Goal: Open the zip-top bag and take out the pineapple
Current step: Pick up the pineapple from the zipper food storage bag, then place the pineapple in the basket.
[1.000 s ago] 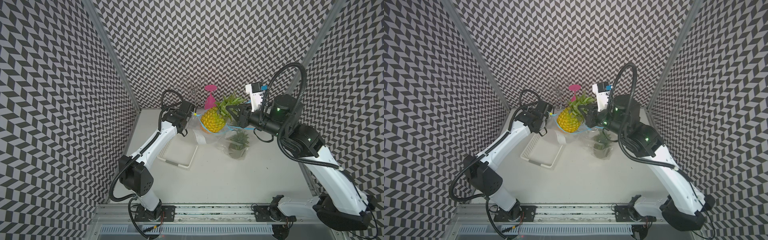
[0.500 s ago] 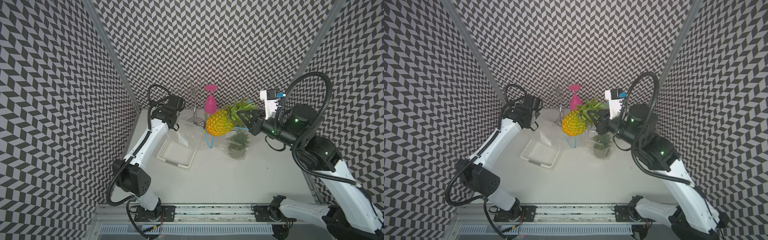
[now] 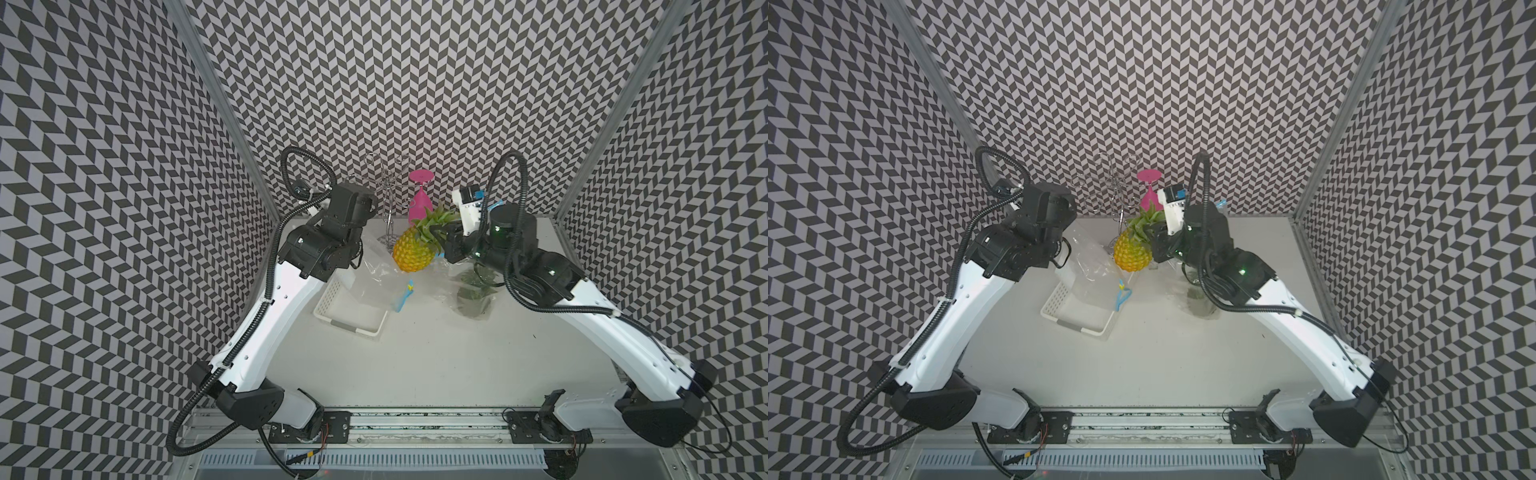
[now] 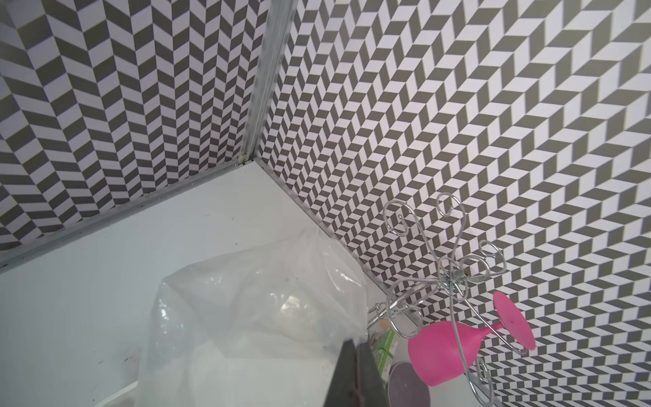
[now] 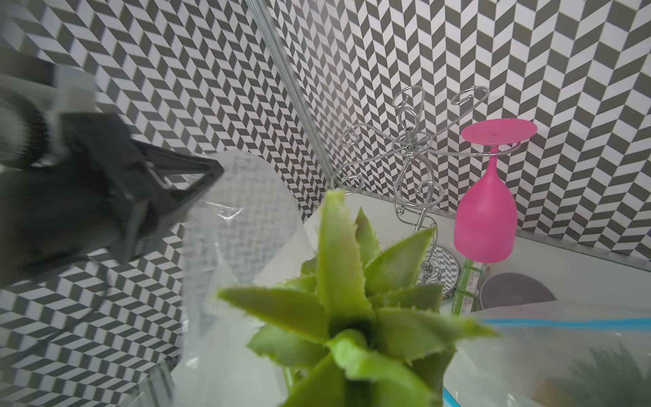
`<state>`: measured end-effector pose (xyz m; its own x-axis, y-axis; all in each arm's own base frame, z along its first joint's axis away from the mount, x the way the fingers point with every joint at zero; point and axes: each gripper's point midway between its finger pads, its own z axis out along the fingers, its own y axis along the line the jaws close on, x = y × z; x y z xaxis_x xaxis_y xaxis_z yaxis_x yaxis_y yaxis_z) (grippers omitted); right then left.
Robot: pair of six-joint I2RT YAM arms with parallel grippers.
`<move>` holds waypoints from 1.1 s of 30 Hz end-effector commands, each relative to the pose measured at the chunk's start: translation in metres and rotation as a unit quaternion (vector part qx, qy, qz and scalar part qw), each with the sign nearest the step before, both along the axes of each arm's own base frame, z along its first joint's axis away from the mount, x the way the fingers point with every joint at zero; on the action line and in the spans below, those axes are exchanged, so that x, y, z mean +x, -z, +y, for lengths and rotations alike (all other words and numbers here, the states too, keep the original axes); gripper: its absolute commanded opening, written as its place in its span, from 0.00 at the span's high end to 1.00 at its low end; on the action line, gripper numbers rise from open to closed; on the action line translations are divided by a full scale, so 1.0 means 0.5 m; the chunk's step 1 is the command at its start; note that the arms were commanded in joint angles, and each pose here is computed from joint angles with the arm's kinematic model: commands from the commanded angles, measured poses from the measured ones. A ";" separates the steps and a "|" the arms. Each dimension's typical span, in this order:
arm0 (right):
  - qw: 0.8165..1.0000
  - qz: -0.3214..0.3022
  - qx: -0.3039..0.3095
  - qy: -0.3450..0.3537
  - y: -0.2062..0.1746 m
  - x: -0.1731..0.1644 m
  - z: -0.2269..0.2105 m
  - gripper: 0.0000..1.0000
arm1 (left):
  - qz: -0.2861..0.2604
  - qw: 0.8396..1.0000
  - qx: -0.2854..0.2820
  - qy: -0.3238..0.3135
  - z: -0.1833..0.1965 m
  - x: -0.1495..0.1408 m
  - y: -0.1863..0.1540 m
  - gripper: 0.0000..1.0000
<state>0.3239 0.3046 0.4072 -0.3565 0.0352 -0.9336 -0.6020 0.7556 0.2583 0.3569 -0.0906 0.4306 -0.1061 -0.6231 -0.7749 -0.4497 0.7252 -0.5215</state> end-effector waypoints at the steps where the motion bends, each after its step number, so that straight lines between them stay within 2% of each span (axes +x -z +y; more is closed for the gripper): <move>1: 0.992 -0.113 0.059 0.006 -0.093 0.019 0.053 1.00 | 0.017 0.996 0.063 -0.056 0.061 -0.040 0.008 1.00; 7: 0.990 -0.133 0.047 -0.019 0.007 0.019 0.182 1.00 | 0.011 0.996 0.069 -0.053 0.080 -0.090 0.004 1.00; 17: 0.987 -0.141 0.077 0.012 0.147 0.074 0.233 1.00 | 0.031 0.996 0.072 -0.039 0.108 -0.142 0.026 1.00; 26: 0.992 -0.111 0.018 0.057 0.256 0.159 0.288 1.00 | 0.038 0.997 0.070 -0.021 0.107 -0.153 0.033 1.00; 33: 0.991 -0.106 -0.019 0.080 0.300 0.206 0.309 1.00 | 0.045 0.997 0.068 -0.012 0.102 -0.154 0.044 1.00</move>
<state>0.4105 0.4567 0.2021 -0.2635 -0.0828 -0.9611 -0.5432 0.8361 0.0769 0.2871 -0.0446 0.4098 -0.1544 -0.5363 -0.8298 -0.5041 0.7650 -0.4007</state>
